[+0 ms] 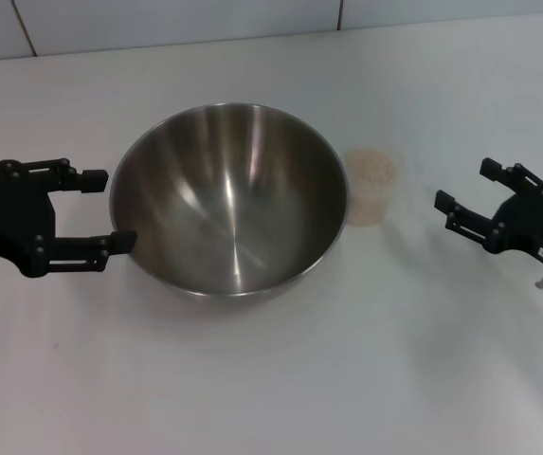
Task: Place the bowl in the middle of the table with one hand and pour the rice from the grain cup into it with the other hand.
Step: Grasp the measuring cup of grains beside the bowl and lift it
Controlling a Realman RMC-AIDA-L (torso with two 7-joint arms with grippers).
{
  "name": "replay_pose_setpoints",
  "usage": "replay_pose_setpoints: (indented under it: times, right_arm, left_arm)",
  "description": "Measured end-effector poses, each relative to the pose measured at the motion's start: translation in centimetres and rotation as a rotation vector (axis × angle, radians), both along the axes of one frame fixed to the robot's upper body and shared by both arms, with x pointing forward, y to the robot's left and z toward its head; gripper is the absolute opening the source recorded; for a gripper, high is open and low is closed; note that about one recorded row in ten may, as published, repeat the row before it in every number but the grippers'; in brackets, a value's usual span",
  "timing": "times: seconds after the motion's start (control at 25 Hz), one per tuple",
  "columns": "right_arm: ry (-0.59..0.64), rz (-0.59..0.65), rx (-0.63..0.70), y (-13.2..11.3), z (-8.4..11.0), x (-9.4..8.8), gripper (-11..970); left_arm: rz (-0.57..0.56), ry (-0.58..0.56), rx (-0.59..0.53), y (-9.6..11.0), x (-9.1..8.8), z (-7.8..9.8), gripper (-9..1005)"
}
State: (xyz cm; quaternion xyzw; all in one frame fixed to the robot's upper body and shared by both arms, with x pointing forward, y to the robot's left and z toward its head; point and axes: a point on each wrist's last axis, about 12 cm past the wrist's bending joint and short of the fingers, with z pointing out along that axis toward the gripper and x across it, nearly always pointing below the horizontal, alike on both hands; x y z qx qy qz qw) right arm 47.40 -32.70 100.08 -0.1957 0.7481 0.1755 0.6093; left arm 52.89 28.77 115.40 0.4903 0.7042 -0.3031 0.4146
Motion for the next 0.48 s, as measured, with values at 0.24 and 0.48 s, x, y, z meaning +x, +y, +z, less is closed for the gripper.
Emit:
replay_pose_setpoints:
  times: [0.24,0.48]
  right_arm:
    - [0.017,-0.018,-0.037,1.2,-0.1,1.7,834]
    - [0.025,-0.015,-0.049,2.0,-0.1,2.8,834]
  left_arm:
    - [0.0,-0.002,0.007,-0.3,0.5,0.1,799]
    - [0.002,0.007,0.013,-0.4,0.5,0.0,799]
